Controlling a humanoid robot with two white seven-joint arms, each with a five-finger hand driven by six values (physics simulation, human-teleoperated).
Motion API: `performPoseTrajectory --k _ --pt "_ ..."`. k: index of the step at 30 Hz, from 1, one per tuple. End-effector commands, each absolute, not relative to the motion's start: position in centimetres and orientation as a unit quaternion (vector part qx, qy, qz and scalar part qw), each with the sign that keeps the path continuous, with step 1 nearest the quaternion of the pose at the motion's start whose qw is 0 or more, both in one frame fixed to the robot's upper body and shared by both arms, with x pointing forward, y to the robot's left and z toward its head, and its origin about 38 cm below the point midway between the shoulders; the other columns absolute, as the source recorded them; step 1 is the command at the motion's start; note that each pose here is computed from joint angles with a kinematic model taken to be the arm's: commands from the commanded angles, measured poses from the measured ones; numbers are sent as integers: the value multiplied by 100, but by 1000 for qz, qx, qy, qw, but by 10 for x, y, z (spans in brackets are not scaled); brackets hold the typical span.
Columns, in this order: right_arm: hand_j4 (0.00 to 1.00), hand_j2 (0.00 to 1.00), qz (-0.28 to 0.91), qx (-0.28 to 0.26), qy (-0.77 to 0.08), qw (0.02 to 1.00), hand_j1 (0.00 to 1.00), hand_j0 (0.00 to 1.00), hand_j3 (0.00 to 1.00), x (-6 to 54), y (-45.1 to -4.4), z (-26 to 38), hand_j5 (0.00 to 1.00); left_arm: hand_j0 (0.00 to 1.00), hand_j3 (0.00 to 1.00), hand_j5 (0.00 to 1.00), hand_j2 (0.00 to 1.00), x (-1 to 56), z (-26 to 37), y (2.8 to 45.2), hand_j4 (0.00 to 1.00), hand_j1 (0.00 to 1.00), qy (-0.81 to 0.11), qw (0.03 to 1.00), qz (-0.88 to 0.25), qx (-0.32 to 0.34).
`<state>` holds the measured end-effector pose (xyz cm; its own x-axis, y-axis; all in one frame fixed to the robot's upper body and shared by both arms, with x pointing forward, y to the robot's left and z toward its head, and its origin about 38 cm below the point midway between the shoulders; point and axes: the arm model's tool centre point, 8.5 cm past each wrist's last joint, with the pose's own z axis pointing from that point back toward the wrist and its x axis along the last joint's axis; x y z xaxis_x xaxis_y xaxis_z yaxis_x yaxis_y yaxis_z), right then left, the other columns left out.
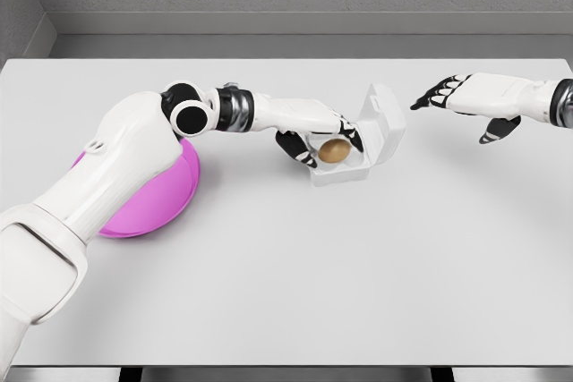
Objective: Pack egg into the box and close the box lid
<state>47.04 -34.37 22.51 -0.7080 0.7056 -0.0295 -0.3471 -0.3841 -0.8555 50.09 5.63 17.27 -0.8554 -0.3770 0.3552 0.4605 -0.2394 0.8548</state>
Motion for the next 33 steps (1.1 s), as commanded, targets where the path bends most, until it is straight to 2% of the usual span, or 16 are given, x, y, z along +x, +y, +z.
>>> performPoseTrajectory --k 1,5,8,11,22,33 --pt "100 100 806 -200 -451 327 100 100 100 470 -344 226 100 86 86 86 86 501 174 57 86 86 -559 269 -783 -39" --pt "100 100 806 -200 -450 327 100 100 100 470 -344 226 100 92 92 92 92 502 174 58 92 92 -559 269 -783 -38" --pt "100 100 806 -199 -451 326 100 100 100 470 -343 226 100 100 100 100 100 503 177 63 100 100 -566 275 -776 -42" --pt "100 100 807 -199 -452 325 100 100 100 470 -343 226 100 100 100 100 100 504 180 64 100 100 -572 277 -771 -44" --pt "100 100 817 -192 -458 293 100 100 100 463 -322 230 100 100 100 100 100 513 181 110 100 100 -584 320 -745 -42" --pt "100 100 826 -184 -477 238 100 100 100 449 -290 244 100 100 100 100 100 531 223 257 100 100 -616 398 -677 57"
